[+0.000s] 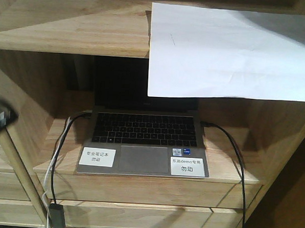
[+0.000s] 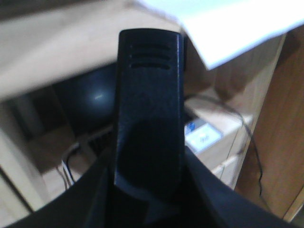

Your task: Grab stapler and paper to desk for stapling

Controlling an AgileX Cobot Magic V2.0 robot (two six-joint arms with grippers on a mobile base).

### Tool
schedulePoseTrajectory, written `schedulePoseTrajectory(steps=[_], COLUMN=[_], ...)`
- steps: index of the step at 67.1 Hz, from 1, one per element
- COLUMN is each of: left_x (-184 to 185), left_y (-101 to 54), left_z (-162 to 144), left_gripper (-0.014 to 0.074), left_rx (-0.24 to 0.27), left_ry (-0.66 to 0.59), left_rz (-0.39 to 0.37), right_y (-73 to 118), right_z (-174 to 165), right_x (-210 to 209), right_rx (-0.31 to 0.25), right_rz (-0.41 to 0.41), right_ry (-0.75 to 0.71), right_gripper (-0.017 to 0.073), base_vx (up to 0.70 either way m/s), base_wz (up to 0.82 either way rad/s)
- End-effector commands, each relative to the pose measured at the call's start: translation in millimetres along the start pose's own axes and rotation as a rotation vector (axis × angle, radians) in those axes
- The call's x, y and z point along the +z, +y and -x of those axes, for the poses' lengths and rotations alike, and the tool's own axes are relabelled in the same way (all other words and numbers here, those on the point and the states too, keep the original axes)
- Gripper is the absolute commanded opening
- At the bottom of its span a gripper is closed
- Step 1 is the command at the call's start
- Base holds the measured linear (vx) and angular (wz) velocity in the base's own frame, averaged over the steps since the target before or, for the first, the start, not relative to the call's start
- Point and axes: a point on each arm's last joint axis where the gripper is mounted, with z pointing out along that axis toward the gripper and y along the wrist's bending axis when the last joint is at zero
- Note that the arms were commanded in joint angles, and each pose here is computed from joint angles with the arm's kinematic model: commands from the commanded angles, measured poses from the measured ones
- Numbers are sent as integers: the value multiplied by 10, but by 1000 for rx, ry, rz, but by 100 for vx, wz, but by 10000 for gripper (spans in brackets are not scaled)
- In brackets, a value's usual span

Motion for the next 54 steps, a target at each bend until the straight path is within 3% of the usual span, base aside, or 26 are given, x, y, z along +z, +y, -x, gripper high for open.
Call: schedulePoseTrajectory(steps=[1,25,54], left_x=[-76,-145,-172], left_y=[-17,-97,-113], left_z=[-61,-828,-930], left_gripper=[-6,-6,-6], left_rx=[-9,-20,-26], left_ry=[-158,-233,-247], left_rz=[13,22,20], right_y=[3,3,3], right_z=[62,62,62], right_x=[-14,-14,-14], right_rx=[-1,-1,-1], right_rz=[3,3,3], right_ry=[-82,-82,-82], right_gripper=[-9,-9,-9], base_vx=[0,0,0], base_wz=[0,0,0])
